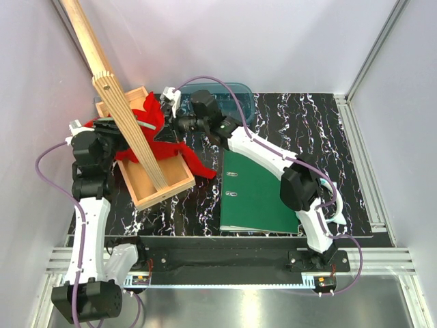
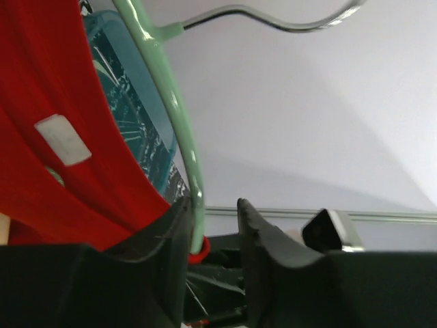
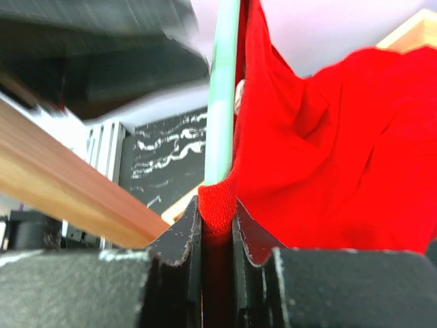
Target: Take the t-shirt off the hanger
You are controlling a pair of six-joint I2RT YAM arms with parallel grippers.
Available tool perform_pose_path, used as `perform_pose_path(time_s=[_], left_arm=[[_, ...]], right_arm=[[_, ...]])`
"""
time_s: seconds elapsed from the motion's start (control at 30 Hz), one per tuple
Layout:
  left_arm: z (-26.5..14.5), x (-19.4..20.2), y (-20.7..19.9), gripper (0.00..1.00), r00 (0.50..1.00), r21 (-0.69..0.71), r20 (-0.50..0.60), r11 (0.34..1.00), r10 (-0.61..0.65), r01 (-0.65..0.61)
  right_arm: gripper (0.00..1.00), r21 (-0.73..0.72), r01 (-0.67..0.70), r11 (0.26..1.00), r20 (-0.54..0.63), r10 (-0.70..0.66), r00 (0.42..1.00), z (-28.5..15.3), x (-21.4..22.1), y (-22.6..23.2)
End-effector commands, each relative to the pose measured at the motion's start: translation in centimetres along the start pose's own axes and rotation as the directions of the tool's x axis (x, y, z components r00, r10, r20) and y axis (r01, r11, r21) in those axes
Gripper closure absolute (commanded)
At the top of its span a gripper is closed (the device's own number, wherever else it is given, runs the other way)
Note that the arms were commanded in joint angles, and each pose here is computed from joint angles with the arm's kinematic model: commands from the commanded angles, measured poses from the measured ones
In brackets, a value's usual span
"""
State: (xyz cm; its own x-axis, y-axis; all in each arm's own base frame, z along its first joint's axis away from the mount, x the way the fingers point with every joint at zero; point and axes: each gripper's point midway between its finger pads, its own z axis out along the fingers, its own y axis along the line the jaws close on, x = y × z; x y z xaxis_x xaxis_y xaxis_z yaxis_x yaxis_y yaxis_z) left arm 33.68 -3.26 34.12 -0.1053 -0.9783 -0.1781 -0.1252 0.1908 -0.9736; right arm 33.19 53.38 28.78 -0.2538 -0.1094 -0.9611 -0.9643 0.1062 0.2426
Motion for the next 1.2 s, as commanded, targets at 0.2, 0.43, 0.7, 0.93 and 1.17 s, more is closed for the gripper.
perform_pose_path(time_s=[0.2,0.43,0.7,0.93,1.17], left_arm=[[-0.9,-1.6,-3.0,0.5,0.999,0.115,0.034,0.993,0.014,-0.018],[-1.6,-1.7,-2.8,0.47,0.996,0.074,0.027,0.994,0.08,-0.082],[-4.9,-5.0,-1.5,0.5,0.865,-0.071,0.047,0.866,0.499,-0.496],[-2.8,-7.0,-1.0,0.53,0.727,-0.093,-0.031,0.722,0.686,-0.685],[-1.3,-9.3,-2.6,0.57,0.642,-0.096,0.035,0.642,0.766,-0.761]], right_arm=[[1.0,-0.057,0.141,0.988,0.12,-0.133,0.984,-2.9,-4.0,3.2],[1.0,0.049,0.073,0.996,0.149,-0.079,0.986,-2.9,-5.4,1.6],[1.0,0.04,-0.058,0.997,0.176,0.05,0.983,-2.0,-6.5,1.4],[1.0,-0.092,-0.055,0.994,0.143,0.068,0.987,-2.1,-7.6,4.0],[1.0,-0.107,-0.074,0.991,0.103,0.085,0.991,-1.8,-6.9,4.1]])
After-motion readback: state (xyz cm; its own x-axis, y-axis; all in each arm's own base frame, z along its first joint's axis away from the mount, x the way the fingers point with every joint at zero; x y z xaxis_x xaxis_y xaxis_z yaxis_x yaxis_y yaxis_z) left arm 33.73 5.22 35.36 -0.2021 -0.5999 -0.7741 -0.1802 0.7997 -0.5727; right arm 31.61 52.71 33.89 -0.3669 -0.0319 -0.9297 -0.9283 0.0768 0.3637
